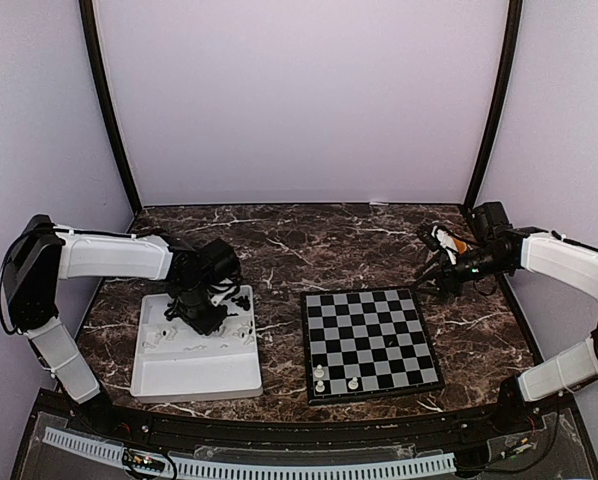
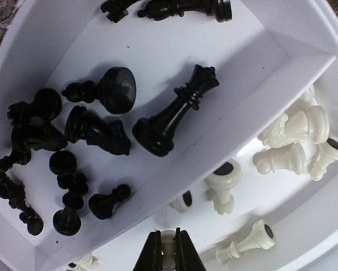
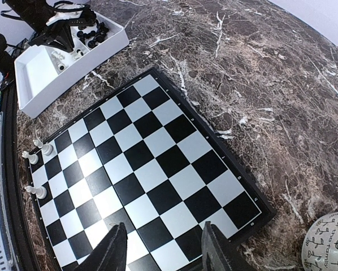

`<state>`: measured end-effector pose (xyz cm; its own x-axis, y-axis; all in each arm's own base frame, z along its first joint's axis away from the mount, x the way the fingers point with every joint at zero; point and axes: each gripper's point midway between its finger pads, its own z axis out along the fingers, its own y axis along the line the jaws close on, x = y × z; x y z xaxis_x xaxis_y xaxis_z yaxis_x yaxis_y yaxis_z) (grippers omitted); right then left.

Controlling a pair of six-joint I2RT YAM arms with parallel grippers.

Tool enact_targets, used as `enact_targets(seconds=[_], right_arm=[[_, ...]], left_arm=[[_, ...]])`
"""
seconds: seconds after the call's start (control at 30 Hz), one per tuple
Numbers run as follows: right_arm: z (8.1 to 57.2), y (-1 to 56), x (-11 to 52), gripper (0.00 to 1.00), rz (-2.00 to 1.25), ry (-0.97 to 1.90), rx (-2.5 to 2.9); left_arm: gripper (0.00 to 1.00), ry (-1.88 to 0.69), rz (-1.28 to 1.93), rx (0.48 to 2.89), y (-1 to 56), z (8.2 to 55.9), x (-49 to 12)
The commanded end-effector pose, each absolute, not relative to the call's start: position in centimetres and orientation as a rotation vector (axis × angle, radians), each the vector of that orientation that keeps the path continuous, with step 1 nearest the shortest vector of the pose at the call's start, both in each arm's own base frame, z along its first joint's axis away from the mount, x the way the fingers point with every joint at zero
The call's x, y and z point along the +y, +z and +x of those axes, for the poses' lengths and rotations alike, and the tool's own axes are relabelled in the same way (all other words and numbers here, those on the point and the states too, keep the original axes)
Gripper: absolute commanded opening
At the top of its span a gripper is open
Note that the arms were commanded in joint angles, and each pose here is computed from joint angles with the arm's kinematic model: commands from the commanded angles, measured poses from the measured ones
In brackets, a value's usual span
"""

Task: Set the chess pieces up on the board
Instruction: Pick up the pawn from the storage box, then place the pawn on b2.

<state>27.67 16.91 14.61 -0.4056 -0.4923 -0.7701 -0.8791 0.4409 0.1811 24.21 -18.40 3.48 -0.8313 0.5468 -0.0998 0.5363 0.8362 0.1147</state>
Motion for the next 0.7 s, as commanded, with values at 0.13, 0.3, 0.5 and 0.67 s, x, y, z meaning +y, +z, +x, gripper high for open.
enact_targets(seconds=[0.13,0.3,0.5,0.67], right_arm=[[27.9,14.7,17.1,0.46,-1.15,0.8,2.051],[28.3,14.5,16.9,0.45,-1.137,0.775,2.067],[28.9,14.5,16.4,0.45,-1.102,0.72,2.09],[29.2,14.4,16.1,0.45,-1.092,0.695,2.096]], left_arm=[[0.01,-0.154,0.922,2.615,14.4,24.6,-26.2],[0.0,-0.297,1.236,2.377,16.9,21.7,-36.0],[0.0,-0.469,1.486,2.254,15.7,17.8,-44.3],[0.01,-0.477,1.642,2.217,12.8,15.7,-47.3]])
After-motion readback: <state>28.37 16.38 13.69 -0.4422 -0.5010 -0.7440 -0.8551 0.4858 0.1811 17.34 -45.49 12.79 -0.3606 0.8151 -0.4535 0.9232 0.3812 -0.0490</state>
